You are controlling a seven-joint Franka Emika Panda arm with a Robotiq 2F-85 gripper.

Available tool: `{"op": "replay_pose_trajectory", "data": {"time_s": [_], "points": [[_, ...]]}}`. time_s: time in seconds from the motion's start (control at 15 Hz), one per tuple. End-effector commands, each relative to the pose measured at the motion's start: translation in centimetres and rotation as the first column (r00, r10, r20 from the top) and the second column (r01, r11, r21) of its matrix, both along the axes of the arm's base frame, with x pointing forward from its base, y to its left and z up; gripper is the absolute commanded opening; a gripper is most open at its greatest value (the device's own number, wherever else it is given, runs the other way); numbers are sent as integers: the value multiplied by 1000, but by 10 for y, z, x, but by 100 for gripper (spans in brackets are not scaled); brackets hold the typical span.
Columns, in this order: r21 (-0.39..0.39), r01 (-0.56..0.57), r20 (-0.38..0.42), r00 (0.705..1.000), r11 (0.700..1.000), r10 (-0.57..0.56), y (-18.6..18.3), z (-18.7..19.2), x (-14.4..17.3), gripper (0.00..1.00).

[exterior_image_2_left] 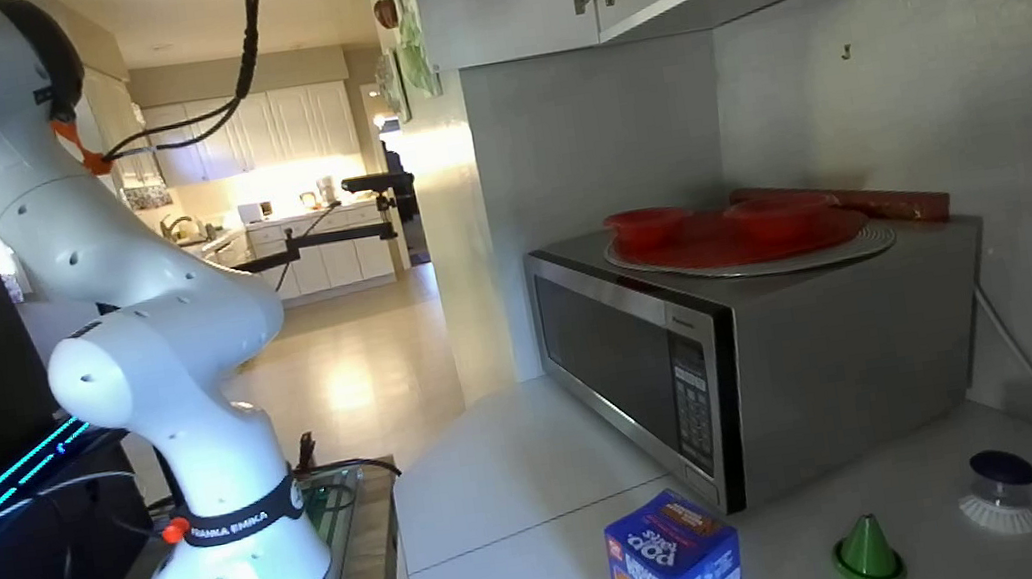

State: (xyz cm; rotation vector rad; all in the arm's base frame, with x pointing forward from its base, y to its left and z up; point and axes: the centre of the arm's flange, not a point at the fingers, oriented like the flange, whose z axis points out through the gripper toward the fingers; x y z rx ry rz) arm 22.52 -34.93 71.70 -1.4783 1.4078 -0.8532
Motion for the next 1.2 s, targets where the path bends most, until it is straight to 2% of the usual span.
{"op": "replay_pose_trajectory", "data": {"time_s": [0.0, 0.2, 0.4, 0.87, 1.13], "points": [[4, -87, 130, 988, 996, 86, 12, 19, 4, 0], [-15, -147, 193, 970, 989, 147, 34, 38, 17, 0], [-22, -183, 222, 958, 983, 183, 51, 54, 30, 0], [-53, -257, 193, 945, 965, 262, 75, 58, 45, 0], [-71, -346, 161, 922, 936, 353, 89, 55, 49, 0]]}}
